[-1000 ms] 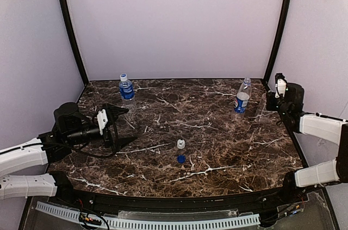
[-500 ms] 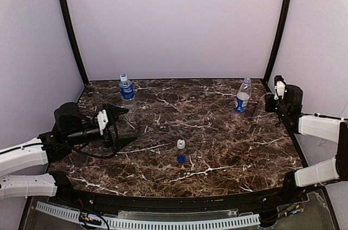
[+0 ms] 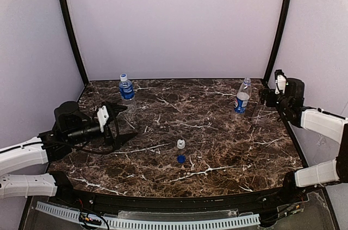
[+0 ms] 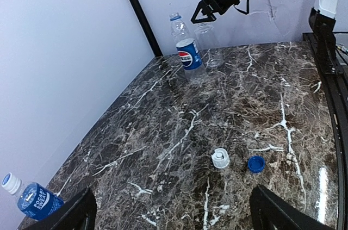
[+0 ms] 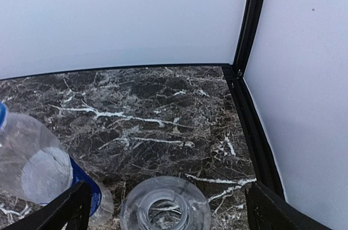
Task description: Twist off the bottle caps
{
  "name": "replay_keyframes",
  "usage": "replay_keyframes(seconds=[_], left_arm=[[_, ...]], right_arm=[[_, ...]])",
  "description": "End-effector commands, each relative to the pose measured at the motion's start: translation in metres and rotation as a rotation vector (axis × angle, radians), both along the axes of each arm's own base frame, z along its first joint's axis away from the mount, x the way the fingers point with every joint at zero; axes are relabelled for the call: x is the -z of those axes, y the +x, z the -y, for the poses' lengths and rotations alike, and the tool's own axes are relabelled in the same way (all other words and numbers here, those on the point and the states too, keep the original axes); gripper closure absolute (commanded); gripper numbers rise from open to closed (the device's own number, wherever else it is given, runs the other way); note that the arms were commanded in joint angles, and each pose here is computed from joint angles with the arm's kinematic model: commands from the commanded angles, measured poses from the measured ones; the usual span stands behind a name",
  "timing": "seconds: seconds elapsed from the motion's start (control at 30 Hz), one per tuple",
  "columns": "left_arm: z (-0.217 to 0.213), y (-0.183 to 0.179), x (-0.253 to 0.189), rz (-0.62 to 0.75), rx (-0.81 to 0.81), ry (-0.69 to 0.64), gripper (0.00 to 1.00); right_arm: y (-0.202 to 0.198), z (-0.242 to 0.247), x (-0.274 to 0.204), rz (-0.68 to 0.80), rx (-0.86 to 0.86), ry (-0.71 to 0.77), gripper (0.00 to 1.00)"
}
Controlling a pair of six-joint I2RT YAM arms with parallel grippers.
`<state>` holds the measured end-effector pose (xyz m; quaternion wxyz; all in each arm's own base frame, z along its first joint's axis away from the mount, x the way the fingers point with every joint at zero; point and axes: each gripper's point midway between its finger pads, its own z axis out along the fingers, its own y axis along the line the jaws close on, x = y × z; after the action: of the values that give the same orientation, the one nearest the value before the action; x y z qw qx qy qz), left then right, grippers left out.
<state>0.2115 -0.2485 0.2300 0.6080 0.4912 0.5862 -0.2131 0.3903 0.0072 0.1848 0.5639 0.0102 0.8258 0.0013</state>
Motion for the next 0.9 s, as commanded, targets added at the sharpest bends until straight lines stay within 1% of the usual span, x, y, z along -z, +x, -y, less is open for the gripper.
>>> replay_keyframes(seconds=[0.0, 0.03, 0.07, 0.1, 0.13, 0.17, 0.2, 0.3, 0.33, 0.4, 0.43, 0.47, 0.5, 0.53, 0.57, 0.6, 0.63, 0.67, 0.7, 0.73, 0.77, 0.87], left_arm=[[-0.019, 0.038, -0.043, 0.042, -0.219, -0.087, 0.01], [-0.023, 0.046, -0.057, 0.057, -0.253, -0.103, 0.01], [-0.036, 0.06, -0.063, 0.047, -0.317, -0.122, 0.01], [-0.041, 0.069, -0.079, 0.044, -0.345, -0.15, 0.01], [-0.054, 0.084, -0.073, -0.024, -0.399, -0.16, 0.01], [-0.061, 0.091, -0.09, -0.03, -0.421, -0.187, 0.01], [-0.073, 0.103, -0.077, -0.107, -0.475, -0.165, 0.01], [-0.096, 0.122, -0.078, -0.185, -0.559, -0.1, 0.01], [-0.1, 0.13, -0.07, -0.214, -0.578, -0.063, 0.01], [-0.114, 0.145, -0.085, -0.251, -0.622, -0.035, 0.01], [-0.123, 0.146, -0.076, -0.314, -0.636, -0.005, 0.01], [-0.126, 0.157, -0.091, -0.316, -0.636, -0.003, 0.01], [-0.134, 0.157, -0.084, -0.384, -0.638, 0.029, 0.01], [-0.135, 0.17, -0.099, -0.388, -0.639, 0.028, 0.01], [-0.143, 0.172, -0.091, -0.452, -0.654, 0.058, 0.01], [-0.145, 0.187, -0.103, -0.453, -0.662, 0.059, 0.02], [-0.15, 0.192, -0.099, -0.481, -0.674, 0.078, 0.04], [-0.149, 0.205, -0.104, -0.475, -0.671, 0.081, 0.05], [-0.144, 0.213, -0.096, -0.486, -0.635, 0.101, 0.07], [-0.141, 0.217, -0.1, -0.473, -0.612, 0.098, 0.08], [-0.133, 0.222, -0.094, -0.485, -0.569, 0.096, 0.11], [-0.121, 0.23, -0.081, -0.518, -0.506, 0.094, 0.14]], right_arm=[[0.002, 0.001, -0.048, 0.064, 0.004, 0.003, 0.01], [0.002, 0.001, -0.056, 0.072, 0.002, 0.003, 0.01], [0.001, 0.0, -0.065, 0.085, -0.001, 0.005, 0.01], [0.0, 0.0, -0.076, 0.099, -0.006, 0.009, 0.01], [0.0, -0.001, -0.087, 0.115, -0.01, 0.013, 0.02], [-0.001, -0.002, -0.096, 0.126, -0.014, 0.018, 0.01], [-0.001, -0.004, -0.109, 0.147, -0.023, 0.025, 0.01], [-0.005, -0.015, -0.138, 0.196, -0.081, 0.051, 0.01], [-0.006, -0.019, -0.147, 0.21, -0.105, 0.062, 0.01], [-0.007, -0.03, -0.164, 0.239, -0.156, 0.081, 0.02], [-0.008, -0.037, -0.167, 0.234, -0.182, 0.087, 0.01], [-0.009, -0.044, -0.172, 0.233, -0.207, 0.091, 0.01], [-0.009, -0.053, -0.177, 0.235, -0.234, 0.092, 0.01], [-0.009, -0.061, -0.18, 0.231, -0.258, 0.09, 0.01], [-0.01, -0.071, -0.185, 0.236, -0.283, 0.089, 0.01], [-0.01, -0.08, -0.188, 0.242, -0.31, 0.086, 0.01], [-0.011, -0.091, -0.191, 0.245, -0.338, 0.086, 0.01], [-0.01, -0.101, -0.192, 0.245, -0.363, 0.088, 0.01], [-0.01, -0.111, -0.193, 0.245, -0.387, 0.09, 0.01], [-0.01, -0.121, -0.194, 0.244, -0.409, 0.091, 0.01], [-0.009, -0.129, -0.196, 0.246, -0.424, 0.088, 0.01], [-0.01, -0.154, -0.193, 0.229, -0.476, 0.074, 0.01]])
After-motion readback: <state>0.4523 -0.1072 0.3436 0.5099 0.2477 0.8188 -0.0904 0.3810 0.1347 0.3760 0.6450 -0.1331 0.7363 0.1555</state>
